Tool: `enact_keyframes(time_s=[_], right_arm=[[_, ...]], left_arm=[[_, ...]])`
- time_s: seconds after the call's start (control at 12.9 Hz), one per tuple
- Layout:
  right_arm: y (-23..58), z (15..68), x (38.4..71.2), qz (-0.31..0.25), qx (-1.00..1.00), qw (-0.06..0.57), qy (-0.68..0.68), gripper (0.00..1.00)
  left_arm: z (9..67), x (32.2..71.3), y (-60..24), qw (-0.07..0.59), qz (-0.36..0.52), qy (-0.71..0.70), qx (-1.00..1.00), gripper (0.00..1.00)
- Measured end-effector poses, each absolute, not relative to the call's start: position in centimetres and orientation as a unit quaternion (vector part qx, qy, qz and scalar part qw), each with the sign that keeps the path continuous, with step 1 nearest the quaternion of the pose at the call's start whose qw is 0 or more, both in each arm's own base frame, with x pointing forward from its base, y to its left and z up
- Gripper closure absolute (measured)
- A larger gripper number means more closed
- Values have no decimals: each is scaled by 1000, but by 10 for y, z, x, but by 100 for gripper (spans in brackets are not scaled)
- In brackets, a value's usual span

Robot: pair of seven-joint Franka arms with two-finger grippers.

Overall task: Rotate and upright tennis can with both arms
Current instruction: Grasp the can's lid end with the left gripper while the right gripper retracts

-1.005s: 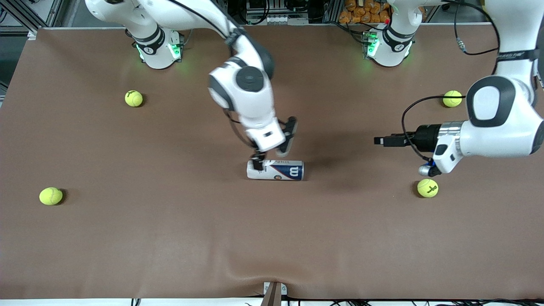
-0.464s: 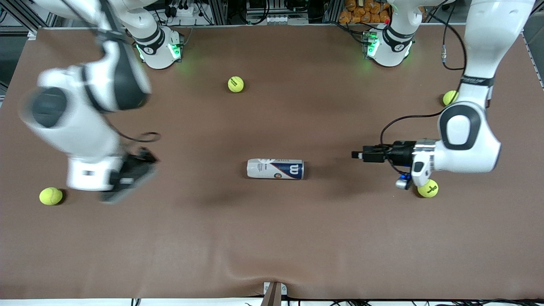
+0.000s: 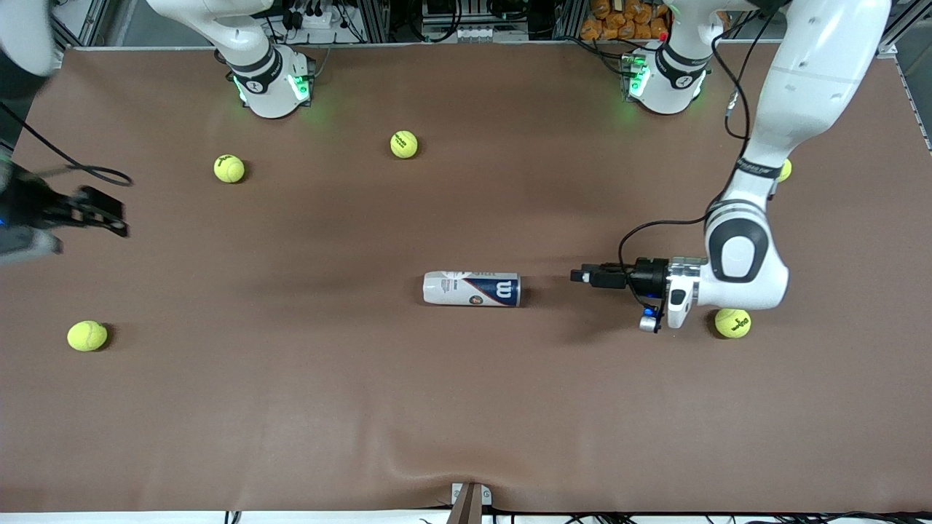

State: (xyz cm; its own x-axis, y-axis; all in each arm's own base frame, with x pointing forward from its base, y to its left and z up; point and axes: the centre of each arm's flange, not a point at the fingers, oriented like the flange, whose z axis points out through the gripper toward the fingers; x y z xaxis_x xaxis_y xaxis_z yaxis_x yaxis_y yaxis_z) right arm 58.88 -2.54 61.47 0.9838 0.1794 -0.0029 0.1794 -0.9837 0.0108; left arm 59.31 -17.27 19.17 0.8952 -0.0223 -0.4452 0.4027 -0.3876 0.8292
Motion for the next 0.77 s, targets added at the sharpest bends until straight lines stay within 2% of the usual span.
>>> enact_keyframes(time_s=[0.46,0.77], right_arm=[[-46,641,551,-36,999,-23,-33,0],[-51,658,537,-27,997,-28,-61,0]], left_arm=[[150,592,-215,593,-140,132,782,0],[130,585,-238,594,-128,126,784,0]])
